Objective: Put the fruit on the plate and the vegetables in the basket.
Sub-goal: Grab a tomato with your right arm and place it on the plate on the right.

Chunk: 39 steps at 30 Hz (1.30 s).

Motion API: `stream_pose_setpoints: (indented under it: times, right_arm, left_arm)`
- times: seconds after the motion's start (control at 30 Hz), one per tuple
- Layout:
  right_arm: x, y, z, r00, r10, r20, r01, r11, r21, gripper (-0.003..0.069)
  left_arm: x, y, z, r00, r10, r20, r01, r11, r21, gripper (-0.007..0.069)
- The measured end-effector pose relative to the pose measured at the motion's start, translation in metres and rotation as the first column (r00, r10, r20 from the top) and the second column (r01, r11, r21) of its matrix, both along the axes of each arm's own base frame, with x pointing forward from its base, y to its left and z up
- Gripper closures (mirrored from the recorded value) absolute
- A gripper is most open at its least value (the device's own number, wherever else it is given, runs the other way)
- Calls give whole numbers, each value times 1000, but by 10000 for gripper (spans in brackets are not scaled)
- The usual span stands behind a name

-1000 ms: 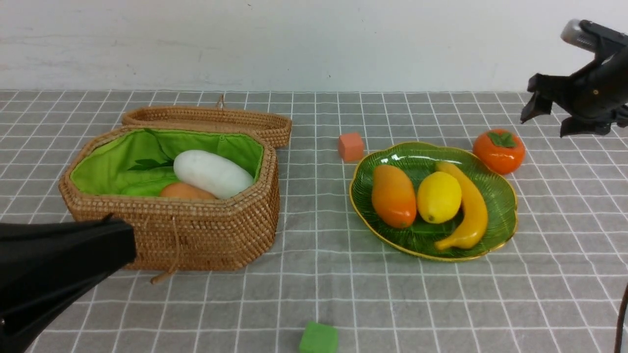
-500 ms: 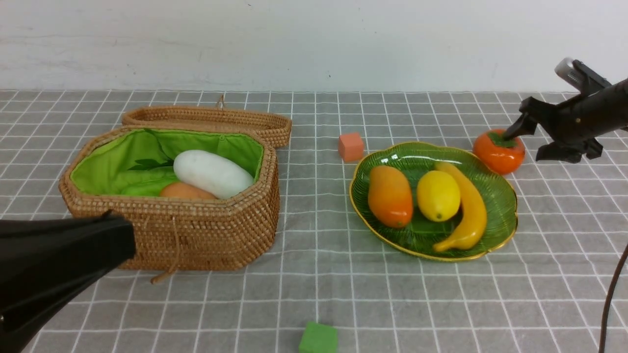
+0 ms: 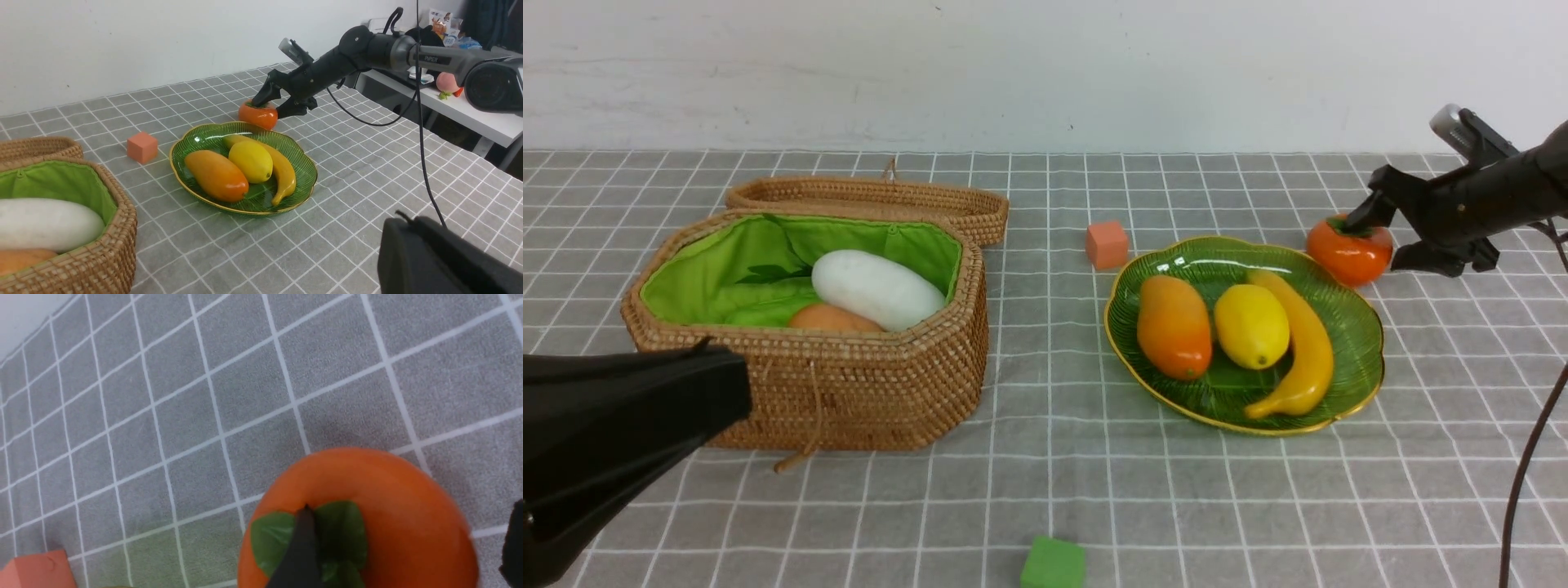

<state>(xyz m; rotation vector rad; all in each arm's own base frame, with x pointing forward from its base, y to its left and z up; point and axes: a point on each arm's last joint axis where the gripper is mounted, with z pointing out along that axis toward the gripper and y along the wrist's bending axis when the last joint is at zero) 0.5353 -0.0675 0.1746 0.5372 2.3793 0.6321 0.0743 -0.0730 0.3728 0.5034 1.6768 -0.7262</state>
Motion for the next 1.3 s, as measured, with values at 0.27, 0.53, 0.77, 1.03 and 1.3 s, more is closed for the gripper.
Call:
stream_pose_setpoints:
  times: [0.27, 0.53, 0.77, 1.03, 1.3]
  right_arm:
    - [4, 15, -1, 1000, 10, 15, -11, 1000, 11, 64]
    - [7, 31, -4, 998, 48, 30, -48, 999, -13, 64]
    - [9, 34, -3, 996, 63, 62, -60, 997, -52, 74]
    - [11, 32, -2, 995, 48, 83, -43, 997, -64, 144]
    - [9, 26, 5, 995, 44, 87, -38, 997, -62, 144]
  left_arm:
    - [0, 1, 0, 1000, 5, 14, -5, 1000, 15, 632]
    - [1, 1, 0, 1000, 6, 16, -6, 1000, 17, 632]
    - [1, 1, 0, 1000, 6, 16, -6, 1000, 17, 632]
    - [1, 1, 0, 1000, 6, 16, -6, 1000, 17, 632]
    - [1, 1, 0, 1000, 6, 16, -6, 1000, 17, 632]
